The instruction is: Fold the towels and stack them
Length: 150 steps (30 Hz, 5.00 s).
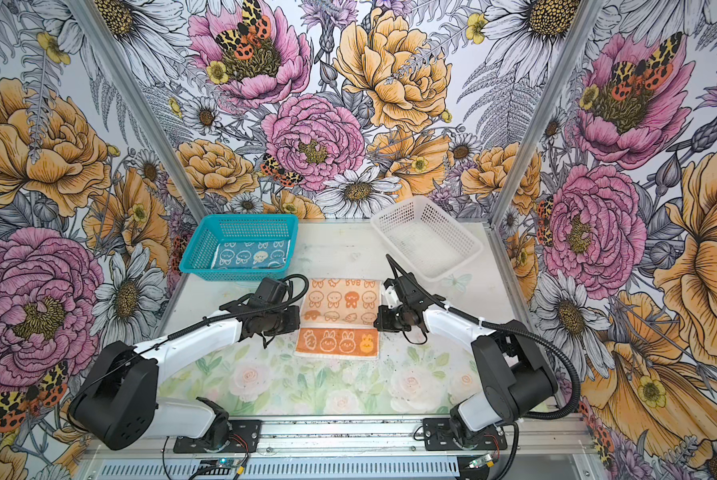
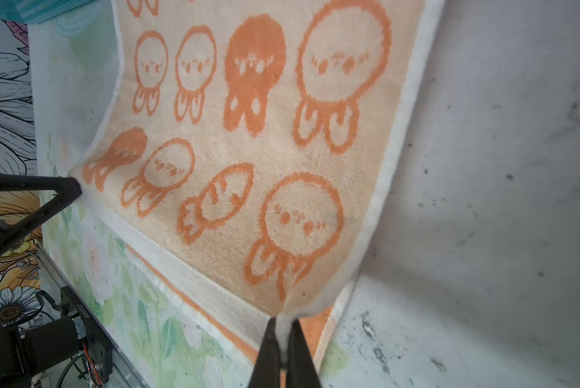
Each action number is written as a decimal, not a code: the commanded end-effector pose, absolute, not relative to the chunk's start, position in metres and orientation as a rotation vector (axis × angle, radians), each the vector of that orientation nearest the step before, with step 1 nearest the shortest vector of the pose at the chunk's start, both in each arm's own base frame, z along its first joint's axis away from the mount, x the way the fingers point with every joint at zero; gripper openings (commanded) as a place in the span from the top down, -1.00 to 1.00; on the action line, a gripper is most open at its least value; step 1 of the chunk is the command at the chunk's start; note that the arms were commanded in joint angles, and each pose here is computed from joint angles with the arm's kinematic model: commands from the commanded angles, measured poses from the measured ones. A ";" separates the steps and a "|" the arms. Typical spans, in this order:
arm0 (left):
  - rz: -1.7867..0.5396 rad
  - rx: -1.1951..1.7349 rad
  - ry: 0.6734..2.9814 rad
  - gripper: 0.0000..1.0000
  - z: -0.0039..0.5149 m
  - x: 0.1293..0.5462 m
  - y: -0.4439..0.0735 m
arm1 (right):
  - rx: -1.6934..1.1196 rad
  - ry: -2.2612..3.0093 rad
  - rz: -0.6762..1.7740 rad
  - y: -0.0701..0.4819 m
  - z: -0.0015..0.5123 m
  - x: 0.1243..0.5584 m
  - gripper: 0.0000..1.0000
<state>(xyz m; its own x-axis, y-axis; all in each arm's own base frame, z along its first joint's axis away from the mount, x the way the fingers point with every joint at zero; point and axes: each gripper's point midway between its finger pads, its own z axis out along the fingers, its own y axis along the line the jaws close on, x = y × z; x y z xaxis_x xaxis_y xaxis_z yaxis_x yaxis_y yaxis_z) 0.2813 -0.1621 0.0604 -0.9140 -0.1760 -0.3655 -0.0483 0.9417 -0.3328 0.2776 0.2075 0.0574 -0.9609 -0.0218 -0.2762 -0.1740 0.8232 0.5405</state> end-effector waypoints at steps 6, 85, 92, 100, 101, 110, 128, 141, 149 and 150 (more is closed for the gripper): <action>-0.412 -0.233 2.653 1.00 0.070 0.298 -0.151 | -0.099 2.734 0.777 0.199 0.060 0.293 1.00; -0.393 -0.212 2.675 -0.31 0.055 0.304 -0.162 | -0.215 2.830 0.607 0.203 0.039 0.281 0.23; -0.609 -0.232 2.451 -0.98 0.141 0.345 -0.187 | -0.180 2.682 0.700 0.212 0.102 0.327 -0.60; -0.970 -0.390 2.318 -0.97 0.140 0.384 -0.232 | -0.082 2.610 0.913 0.241 0.108 0.381 -0.89; -0.971 -0.395 2.333 -0.97 0.131 0.384 -0.235 | -0.079 2.613 0.922 0.244 0.103 0.382 -0.90; -0.917 -0.389 2.489 -0.98 0.058 0.359 -0.252 | -0.080 2.694 0.944 0.249 0.057 0.363 -0.99; -0.738 -0.334 2.557 -0.97 0.054 0.297 -0.227 | -0.135 2.753 0.932 0.232 0.044 0.282 -0.99; -0.604 -0.168 2.466 -0.98 0.131 0.362 -0.209 | -0.170 2.666 0.462 0.189 0.069 0.402 -0.87; -0.586 -0.142 2.499 -0.97 0.118 0.363 -0.211 | -0.220 2.724 0.373 0.186 0.038 0.429 -0.34; -0.585 -0.140 2.501 -0.98 0.118 0.363 -0.211 | -0.221 2.726 0.368 0.185 0.036 0.431 -0.28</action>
<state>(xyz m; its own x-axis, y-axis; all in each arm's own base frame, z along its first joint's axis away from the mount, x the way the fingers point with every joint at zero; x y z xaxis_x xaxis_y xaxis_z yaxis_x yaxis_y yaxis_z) 0.3629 -0.2112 0.1174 -0.8342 -0.2506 -0.4913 0.0011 0.8900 -0.4559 0.4202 0.1882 0.0288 -0.9272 -0.0802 -0.3658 -0.1843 0.9480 0.2594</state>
